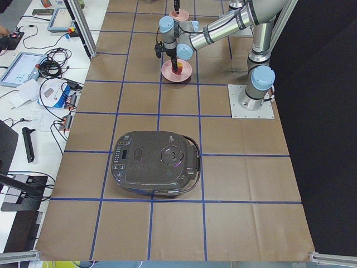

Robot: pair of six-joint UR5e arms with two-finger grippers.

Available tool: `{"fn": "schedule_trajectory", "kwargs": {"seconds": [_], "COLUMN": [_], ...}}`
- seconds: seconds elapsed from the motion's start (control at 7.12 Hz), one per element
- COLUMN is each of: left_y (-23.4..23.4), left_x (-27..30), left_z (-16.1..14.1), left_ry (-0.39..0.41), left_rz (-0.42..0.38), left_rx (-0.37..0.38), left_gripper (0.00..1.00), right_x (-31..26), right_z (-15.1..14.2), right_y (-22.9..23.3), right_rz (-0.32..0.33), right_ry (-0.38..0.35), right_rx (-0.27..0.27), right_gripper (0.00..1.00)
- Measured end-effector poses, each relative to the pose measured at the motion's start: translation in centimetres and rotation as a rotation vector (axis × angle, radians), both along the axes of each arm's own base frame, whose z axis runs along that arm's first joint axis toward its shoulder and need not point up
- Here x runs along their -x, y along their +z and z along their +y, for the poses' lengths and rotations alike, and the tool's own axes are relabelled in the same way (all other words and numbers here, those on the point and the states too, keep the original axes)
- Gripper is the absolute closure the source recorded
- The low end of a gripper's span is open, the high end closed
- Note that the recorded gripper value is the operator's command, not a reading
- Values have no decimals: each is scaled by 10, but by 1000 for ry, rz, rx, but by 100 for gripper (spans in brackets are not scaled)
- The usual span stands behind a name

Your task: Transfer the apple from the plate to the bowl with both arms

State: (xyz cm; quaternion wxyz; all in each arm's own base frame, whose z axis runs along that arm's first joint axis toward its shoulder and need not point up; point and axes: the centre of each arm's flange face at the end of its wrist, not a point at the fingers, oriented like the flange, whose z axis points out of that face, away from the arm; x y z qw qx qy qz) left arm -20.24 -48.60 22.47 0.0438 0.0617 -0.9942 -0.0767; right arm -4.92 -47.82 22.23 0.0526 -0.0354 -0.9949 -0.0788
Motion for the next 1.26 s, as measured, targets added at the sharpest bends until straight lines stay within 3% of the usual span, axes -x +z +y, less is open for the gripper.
{"fn": "schedule_trajectory", "kwargs": {"seconds": [0.28, 0.42, 0.56, 0.7, 0.84, 1.12, 1.26], "left_y": [-15, -19, -22, -22, -21, -7, 12], "left_x": [10, 11, 11, 11, 11, 13, 17], "left_z": [-1, -1, 0, 0, -1, -4, -5], "left_ry": [-13, -18, -22, -25, -27, -30, -33], "left_rz": [-5, -6, -6, -6, -6, -4, -3], "left_rx": [5, 5, 4, 3, 5, 32, 45], "left_gripper": [0, 15, 49, 70, 79, 84, 85], "right_x": [-4, -10, -21, -38, -64, -144, -176], "right_z": [-2, -6, -16, -25, -32, -34, -32], "right_y": [3, 11, 24, 38, 47, 44, 35], "right_rz": [-43, -88, -140, -177, -206, -270, -279], "right_ry": [-12, -40, -79, -105, -122, -114, -108], "right_rx": [22, 36, 44, 48, 56, 53, 46], "right_gripper": [100, 100, 100, 100, 100, 98, 85]}}
